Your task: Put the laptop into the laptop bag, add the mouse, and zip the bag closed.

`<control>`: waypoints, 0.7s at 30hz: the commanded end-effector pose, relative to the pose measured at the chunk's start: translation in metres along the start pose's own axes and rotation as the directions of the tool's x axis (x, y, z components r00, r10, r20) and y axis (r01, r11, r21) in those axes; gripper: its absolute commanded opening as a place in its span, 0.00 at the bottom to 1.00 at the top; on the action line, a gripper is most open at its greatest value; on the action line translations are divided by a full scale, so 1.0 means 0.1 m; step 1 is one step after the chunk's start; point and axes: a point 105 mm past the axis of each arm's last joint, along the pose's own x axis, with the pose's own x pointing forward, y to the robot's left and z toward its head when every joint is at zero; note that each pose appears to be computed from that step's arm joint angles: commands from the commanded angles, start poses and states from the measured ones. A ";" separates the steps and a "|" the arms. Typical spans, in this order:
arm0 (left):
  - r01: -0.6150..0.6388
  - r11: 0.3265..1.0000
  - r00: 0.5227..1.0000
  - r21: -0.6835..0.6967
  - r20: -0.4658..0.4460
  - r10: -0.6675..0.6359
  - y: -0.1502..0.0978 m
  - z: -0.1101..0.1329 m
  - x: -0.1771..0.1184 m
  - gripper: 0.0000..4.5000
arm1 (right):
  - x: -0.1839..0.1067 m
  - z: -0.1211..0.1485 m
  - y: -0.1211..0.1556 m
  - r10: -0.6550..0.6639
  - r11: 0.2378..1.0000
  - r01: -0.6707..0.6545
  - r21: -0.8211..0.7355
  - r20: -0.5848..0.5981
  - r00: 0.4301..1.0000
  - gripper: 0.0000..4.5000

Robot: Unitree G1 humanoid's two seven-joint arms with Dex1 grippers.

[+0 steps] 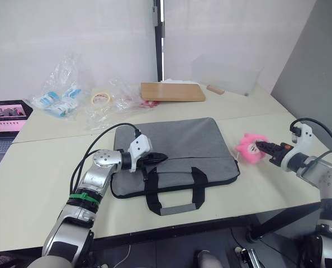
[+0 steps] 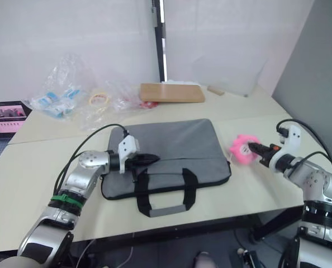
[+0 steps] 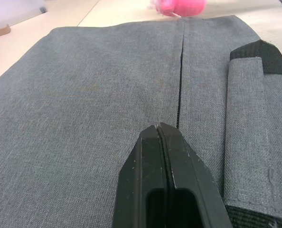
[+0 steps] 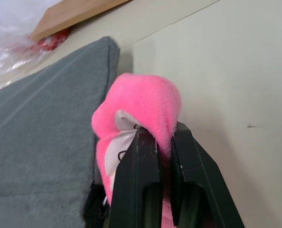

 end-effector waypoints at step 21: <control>-0.522 0.853 0.852 -0.001 0.034 0.522 0.50 0.33 -1.78 1.00 | -0.30 0.76 0.13 0.157 0.531 -0.139 -0.836 -0.065 0.986 1.00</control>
